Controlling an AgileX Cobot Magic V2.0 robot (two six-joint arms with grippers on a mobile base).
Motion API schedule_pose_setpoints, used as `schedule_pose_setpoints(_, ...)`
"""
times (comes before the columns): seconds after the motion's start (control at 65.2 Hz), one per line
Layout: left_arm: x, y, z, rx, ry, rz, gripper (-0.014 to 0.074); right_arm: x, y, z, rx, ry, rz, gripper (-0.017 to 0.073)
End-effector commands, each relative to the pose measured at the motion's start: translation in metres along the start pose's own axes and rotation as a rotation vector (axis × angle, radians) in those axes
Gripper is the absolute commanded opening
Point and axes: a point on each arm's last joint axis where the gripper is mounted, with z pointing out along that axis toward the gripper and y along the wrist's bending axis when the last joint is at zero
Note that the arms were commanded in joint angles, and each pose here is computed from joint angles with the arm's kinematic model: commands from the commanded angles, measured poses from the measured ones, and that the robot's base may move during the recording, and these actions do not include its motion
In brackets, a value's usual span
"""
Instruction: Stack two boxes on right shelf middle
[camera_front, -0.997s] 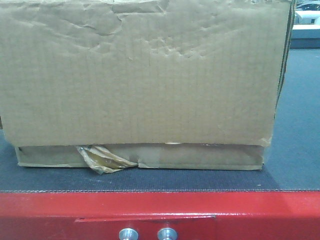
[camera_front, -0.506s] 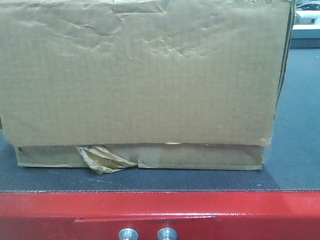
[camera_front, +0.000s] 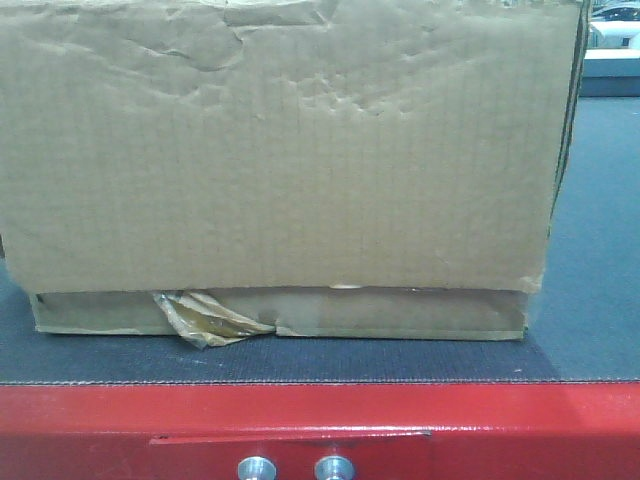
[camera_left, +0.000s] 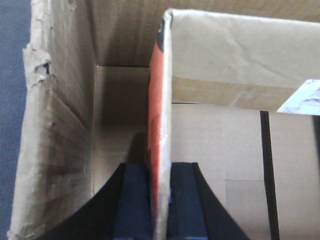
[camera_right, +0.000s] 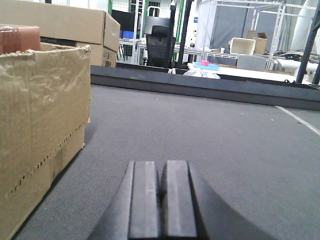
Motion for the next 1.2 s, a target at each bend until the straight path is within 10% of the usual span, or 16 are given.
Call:
schedule_pose_setpoints(0.0, -0.003, 0.0, -0.005, 0.016, -0.034, -0.006, 0.0076, -0.002, 0.0, 0.0, 0.001, -0.024, 0.002, -0.0163)
schedule_pose_setpoints(0.261, -0.009, -0.002, -0.013, 0.04, -0.054, -0.021, 0.0331, -0.002, 0.0, 0.0, 0.001, -0.024, 0.002, -0.0163)
schedule_pose_setpoints(0.46, -0.028, -0.003, -0.047, 0.045, -0.111, -0.009, 0.034, -0.002, 0.0, 0.0, 0.001, -0.024, 0.002, -0.0163)
schedule_pose_setpoints(0.706, -0.043, 0.029, -0.07, -0.137, -0.129, 0.007, 0.034, -0.002, 0.0, 0.0, 0.001, -0.024, 0.002, -0.0163)
schedule_pose_setpoints(0.936, -0.038, 0.042, -0.055, -0.029, -0.022, -0.011, 0.034, -0.002, 0.0, 0.0, 0.001, -0.024, 0.002, -0.0163)
schedule_pose_setpoints(1.181, -0.017, 0.047, -0.024, -0.071, 0.102, 0.001, 0.0339, -0.002, 0.0, 0.0, 0.001, -0.024, 0.002, -0.0163)
